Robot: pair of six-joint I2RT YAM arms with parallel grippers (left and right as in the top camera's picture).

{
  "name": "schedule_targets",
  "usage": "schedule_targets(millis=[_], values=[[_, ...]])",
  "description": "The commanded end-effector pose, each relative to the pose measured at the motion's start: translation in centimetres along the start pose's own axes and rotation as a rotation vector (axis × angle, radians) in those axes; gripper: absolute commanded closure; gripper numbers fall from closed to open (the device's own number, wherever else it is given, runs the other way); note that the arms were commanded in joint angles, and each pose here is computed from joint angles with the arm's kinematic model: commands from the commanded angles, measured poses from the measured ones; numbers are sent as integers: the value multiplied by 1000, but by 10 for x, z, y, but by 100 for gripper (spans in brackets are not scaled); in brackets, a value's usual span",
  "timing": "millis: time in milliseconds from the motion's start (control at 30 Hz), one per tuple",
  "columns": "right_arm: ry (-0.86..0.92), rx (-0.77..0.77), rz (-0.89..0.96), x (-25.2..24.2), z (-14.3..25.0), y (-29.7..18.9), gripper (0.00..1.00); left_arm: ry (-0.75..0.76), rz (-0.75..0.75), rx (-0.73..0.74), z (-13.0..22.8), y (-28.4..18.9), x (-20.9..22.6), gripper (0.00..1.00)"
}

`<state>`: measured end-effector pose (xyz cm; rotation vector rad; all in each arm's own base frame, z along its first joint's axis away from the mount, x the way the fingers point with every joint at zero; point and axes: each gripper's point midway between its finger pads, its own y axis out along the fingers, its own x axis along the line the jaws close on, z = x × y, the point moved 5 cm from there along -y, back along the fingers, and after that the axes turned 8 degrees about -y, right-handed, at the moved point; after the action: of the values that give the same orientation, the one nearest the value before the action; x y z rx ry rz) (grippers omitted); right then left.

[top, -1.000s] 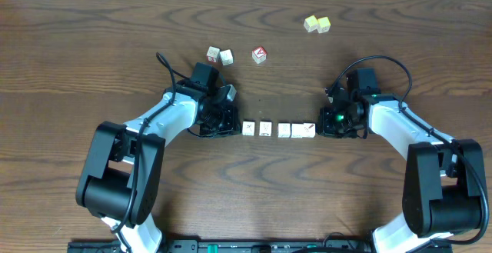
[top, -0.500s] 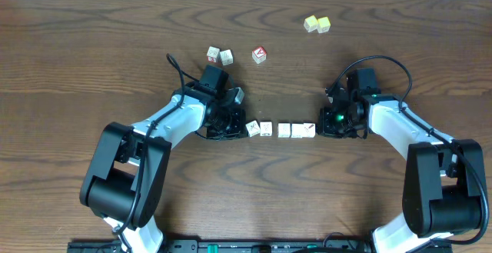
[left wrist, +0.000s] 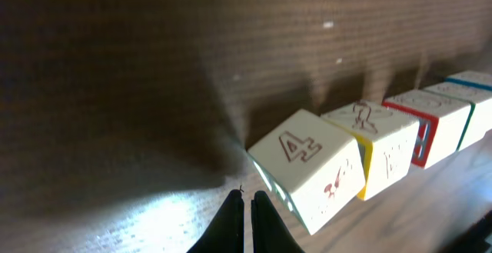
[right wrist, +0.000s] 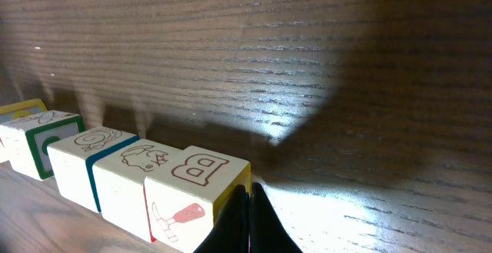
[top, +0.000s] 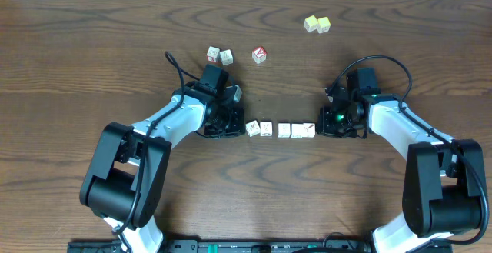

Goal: Lift 5 blocks
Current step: 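Push the left gripper rightward, compressing the row against the right gripper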

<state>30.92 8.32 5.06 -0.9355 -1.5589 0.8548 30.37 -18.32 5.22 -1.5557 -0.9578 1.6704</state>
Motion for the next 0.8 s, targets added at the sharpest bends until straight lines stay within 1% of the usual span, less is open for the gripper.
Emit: schedule_targets(millis=[0, 200, 767], values=[[-8, -6, -18, 6, -3, 0, 99, -3, -23, -24, -5, 3, 4, 93], [-8, -6, -18, 6, -3, 0, 99, 11, 53, -16, -6, 2, -6, 93], [-8, -6, -18, 6, -3, 0, 99, 18, 62, -17, -6, 2, -8, 93]])
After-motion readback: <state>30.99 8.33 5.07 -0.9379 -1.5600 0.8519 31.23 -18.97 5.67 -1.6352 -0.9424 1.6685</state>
